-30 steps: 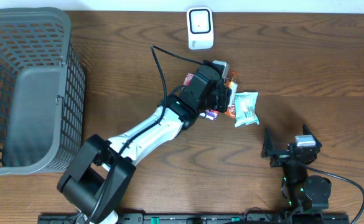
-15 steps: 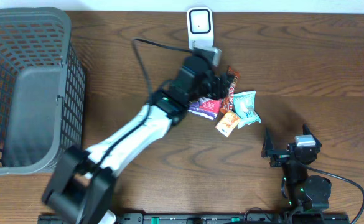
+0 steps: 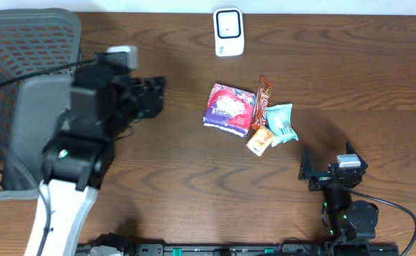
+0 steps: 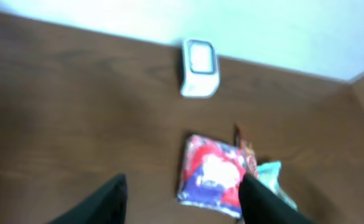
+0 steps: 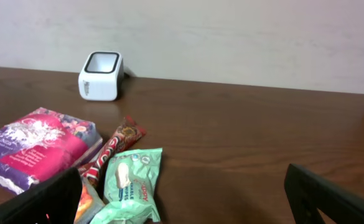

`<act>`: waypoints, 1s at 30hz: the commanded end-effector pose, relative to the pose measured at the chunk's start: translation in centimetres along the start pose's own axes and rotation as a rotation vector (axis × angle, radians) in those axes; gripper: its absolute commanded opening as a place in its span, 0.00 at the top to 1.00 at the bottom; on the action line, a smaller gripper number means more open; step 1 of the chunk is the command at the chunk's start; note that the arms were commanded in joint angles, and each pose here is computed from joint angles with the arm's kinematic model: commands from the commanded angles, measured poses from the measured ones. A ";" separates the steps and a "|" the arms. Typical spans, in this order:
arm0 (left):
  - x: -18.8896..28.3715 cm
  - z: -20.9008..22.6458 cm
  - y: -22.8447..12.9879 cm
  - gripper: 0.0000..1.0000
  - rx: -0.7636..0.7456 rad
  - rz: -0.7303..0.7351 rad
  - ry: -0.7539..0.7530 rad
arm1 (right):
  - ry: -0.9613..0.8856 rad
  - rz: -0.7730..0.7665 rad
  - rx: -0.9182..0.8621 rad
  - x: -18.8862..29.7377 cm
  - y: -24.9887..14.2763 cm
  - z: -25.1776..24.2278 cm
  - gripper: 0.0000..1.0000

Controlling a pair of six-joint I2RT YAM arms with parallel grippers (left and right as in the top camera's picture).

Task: Scan the item barcode

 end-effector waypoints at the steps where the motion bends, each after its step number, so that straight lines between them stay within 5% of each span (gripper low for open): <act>1: 3.5 3.3 -1.2 0.72 0.029 0.022 0.140 | 0.007 0.004 0.008 0.0 -0.1 0.2 0.01; 6: 6.1 6.4 -3.7 0.92 0.074 0.101 0.324 | 0.007 0.004 0.008 0.0 -0.1 0.2 0.01; 15: 7.3 9.6 -7.4 0.92 0.036 0.306 0.547 | 0.007 0.004 0.008 0.0 -0.1 0.2 0.01; 24: 9.1 12.2 -7.0 0.92 -0.004 0.303 0.777 | 0.007 0.004 0.008 0.0 -0.1 0.2 0.01; 30: 9.3 12.5 -6.9 0.92 -0.009 0.297 0.804 | 0.007 0.004 0.008 0.0 -0.1 0.2 0.01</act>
Point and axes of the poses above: each gripper's point midway between its finger pads, its own x axis back along the fingers, its own z axis along the line the jaws close on, y = z × x, the point moved 3 cm from there along x, back along the fingers, and after that the axes turned 12 degrees about -x, right-handed, at the moved point
